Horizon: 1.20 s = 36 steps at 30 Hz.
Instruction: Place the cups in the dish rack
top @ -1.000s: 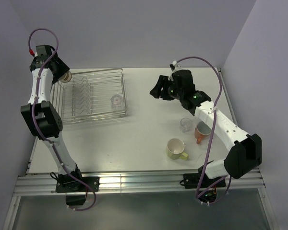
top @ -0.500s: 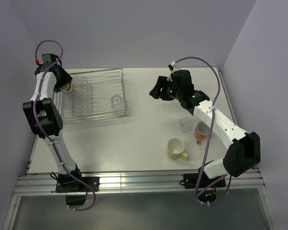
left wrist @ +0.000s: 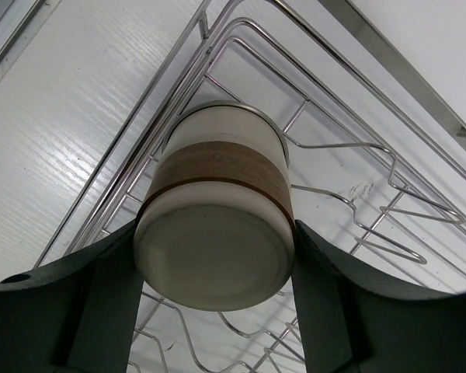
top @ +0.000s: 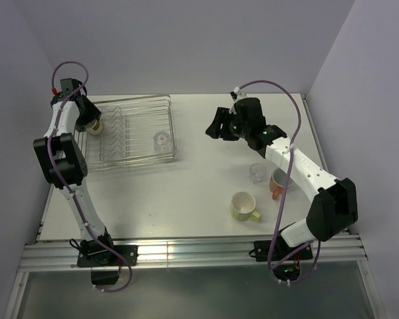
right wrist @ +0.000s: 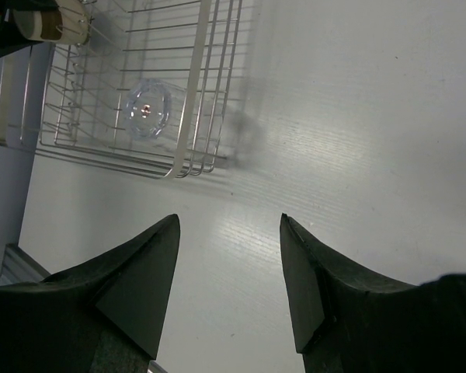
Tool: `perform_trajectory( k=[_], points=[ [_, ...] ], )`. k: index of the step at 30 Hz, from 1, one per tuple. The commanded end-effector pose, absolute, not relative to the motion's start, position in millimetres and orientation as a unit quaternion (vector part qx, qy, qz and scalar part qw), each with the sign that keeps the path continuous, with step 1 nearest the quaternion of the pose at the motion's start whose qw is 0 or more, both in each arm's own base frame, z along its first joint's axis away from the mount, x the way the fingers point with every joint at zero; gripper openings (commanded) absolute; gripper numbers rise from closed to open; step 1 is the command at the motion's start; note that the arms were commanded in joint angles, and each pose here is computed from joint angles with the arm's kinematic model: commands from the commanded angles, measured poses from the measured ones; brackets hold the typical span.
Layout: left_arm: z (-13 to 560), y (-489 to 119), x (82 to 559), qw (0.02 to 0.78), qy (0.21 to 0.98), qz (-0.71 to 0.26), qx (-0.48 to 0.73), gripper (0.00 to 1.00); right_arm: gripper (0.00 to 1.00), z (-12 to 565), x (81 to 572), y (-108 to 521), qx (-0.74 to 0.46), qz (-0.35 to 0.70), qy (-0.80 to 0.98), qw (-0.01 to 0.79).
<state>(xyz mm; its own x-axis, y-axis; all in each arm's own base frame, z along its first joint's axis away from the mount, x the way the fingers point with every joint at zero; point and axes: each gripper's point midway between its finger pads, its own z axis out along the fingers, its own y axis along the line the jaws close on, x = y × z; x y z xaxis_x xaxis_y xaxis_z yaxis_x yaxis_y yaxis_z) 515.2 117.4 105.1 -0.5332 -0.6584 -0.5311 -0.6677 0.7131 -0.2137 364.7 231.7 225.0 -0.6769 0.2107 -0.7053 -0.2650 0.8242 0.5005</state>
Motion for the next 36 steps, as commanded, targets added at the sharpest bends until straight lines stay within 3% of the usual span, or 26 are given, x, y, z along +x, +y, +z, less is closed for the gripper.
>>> perform_trajectory(
  k=[1,36],
  points=[
    [99,121,523,0.300,0.876,0.005,-0.378,0.00,0.62,234,370,237,-0.029,0.303,0.857,0.416],
    [109,130,525,0.306,0.867,0.001,-0.393,0.00,0.61,222,372,238,-0.033,0.294,0.865,0.405]
  ],
)
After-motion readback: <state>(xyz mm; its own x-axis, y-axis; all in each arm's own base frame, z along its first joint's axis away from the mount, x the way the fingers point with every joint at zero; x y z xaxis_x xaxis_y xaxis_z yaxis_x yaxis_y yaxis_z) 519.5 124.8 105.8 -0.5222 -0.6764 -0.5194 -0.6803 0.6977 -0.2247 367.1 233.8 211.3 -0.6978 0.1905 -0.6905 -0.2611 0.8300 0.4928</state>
